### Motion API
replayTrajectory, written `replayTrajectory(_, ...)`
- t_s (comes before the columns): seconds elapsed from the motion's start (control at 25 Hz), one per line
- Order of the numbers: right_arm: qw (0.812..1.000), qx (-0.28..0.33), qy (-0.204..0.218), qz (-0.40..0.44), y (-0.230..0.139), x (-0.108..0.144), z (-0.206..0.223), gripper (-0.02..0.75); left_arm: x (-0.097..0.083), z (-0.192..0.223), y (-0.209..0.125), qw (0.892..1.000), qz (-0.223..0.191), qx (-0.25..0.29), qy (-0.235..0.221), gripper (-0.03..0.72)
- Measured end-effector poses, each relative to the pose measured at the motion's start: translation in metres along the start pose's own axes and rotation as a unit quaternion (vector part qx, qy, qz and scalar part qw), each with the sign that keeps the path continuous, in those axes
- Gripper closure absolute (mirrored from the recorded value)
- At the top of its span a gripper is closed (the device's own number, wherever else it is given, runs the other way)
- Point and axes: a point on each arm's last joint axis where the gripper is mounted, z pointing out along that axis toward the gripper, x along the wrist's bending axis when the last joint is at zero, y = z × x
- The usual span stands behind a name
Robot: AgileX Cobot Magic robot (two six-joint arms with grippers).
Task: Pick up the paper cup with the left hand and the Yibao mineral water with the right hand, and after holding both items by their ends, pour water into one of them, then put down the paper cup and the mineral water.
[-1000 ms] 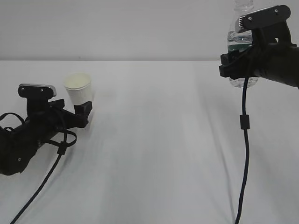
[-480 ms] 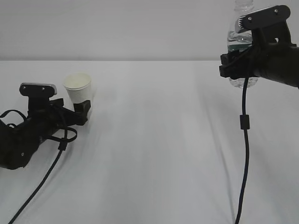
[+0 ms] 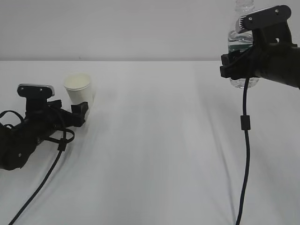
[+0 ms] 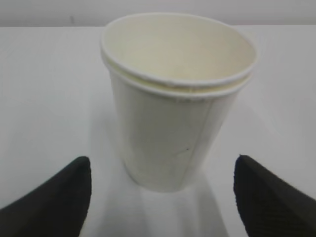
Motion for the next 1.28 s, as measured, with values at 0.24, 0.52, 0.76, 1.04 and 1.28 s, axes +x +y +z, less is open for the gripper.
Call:
replayTrajectory(0.24, 1.0, 0.0, 0.0, 0.0, 0.0, 0.0, 0.0, 0.249, -0.001, 0.004, 0.004, 1.0, 0.002, -0.004, -0.004, 0.04)
replayTrajectory(0.52, 1.0, 0.0, 0.0, -0.001, 0.0, 0.0, 0.0, 0.249, -0.003, 0.018, 0.014, 1.0, 0.008, -0.005, -0.011, 0.043)
replayTrajectory(0.76, 1.0, 0.0, 0.0, -0.001, 0.0, 0.0, 0.0, 0.249, -0.003, 0.02, 0.012, 1.0, 0.009, 0.001, -0.011, 0.052)
replayTrajectory(1.04, 1.0, 0.006, 0.003, -0.001, -0.001, 0.0, 0.0, 0.249, -0.002, 0.028, 0.003, 1.0, 0.008, 0.007, -0.013, 0.06)
replayTrajectory(1.28, 1.0, 0.008, 0.004, -0.001, -0.002, 0.001, 0.0, 0.249, -0.003, 0.034, 0.004, 1.0, 0.01, 0.001, -0.019, 0.065)
